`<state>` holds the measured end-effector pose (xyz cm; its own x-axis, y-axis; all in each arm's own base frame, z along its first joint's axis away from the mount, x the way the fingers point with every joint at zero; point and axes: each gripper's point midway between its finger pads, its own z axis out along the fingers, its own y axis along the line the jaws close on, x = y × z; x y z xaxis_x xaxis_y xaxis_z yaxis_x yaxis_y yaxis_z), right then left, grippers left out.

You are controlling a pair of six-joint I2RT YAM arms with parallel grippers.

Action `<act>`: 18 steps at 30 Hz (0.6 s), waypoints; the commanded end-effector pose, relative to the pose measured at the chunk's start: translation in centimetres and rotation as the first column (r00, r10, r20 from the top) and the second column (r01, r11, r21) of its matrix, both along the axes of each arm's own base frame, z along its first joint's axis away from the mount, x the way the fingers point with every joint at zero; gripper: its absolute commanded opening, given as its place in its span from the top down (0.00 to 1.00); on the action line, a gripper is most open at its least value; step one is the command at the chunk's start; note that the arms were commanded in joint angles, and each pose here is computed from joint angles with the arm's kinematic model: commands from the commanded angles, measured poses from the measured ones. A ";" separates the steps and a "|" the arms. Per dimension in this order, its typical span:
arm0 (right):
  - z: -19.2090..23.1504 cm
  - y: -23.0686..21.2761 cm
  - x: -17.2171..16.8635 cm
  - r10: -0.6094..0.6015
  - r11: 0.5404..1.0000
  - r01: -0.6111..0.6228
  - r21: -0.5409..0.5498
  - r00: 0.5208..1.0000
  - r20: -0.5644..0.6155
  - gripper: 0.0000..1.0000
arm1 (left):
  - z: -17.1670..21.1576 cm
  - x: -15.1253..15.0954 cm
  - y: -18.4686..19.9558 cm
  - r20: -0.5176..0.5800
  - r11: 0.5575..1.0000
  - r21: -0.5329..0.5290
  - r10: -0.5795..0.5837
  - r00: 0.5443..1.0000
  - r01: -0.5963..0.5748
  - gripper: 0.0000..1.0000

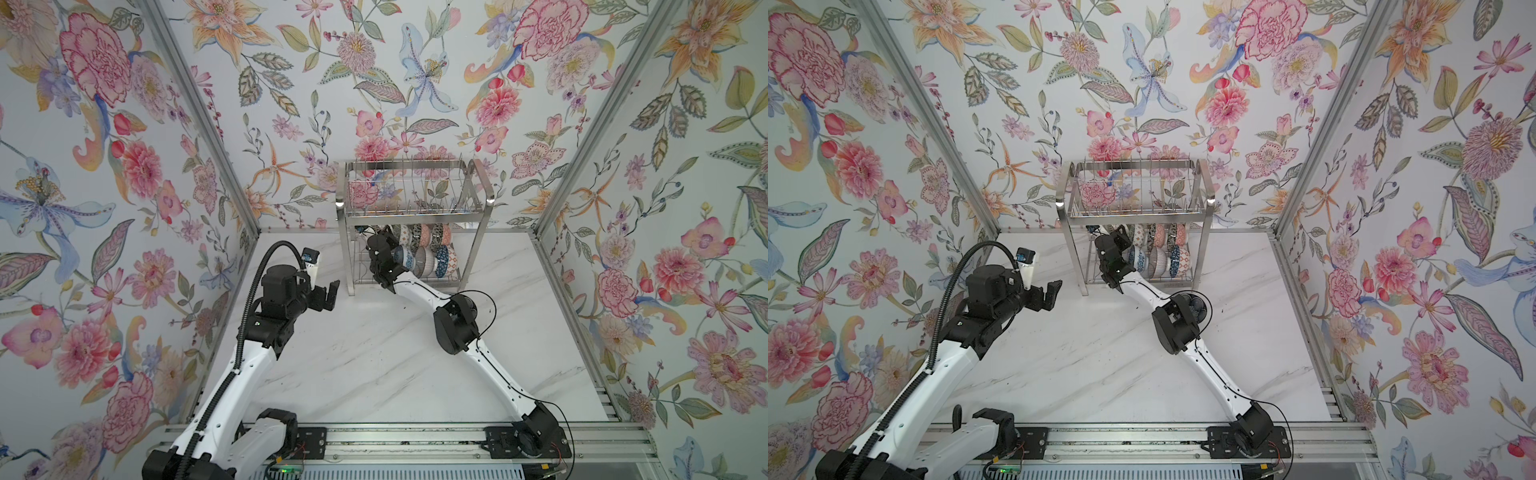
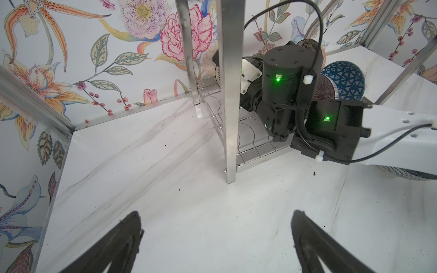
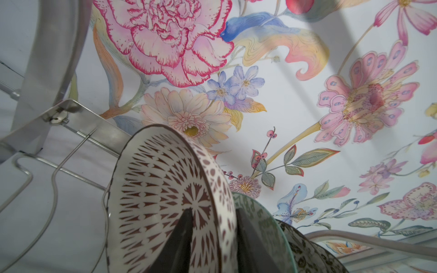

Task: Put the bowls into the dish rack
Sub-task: 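Lower brown-and-white bowl into a rack slot and open right gripper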

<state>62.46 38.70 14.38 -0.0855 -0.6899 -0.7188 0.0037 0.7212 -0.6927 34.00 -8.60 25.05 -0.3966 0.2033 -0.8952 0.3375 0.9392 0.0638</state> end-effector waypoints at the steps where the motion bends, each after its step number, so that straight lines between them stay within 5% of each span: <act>1: -0.3 0.6 -0.4 0.014 1.000 -0.014 -0.007 1.000 0.006 0.63 | 0.4 -0.1 0.2 0.021 1.000 -0.016 0.002 1.000 -0.001 0.01; 11: 1.1 0.6 -1.0 0.016 1.000 -0.016 -0.013 1.000 0.000 0.38 | 0.4 -0.1 0.3 0.020 1.000 -0.019 0.003 1.000 -0.002 0.01; 18: 3.8 0.8 -1.8 0.038 0.999 -0.038 0.001 0.999 0.017 0.07 | 0.3 -0.2 0.1 0.016 1.000 -0.026 -0.005 1.000 0.005 0.01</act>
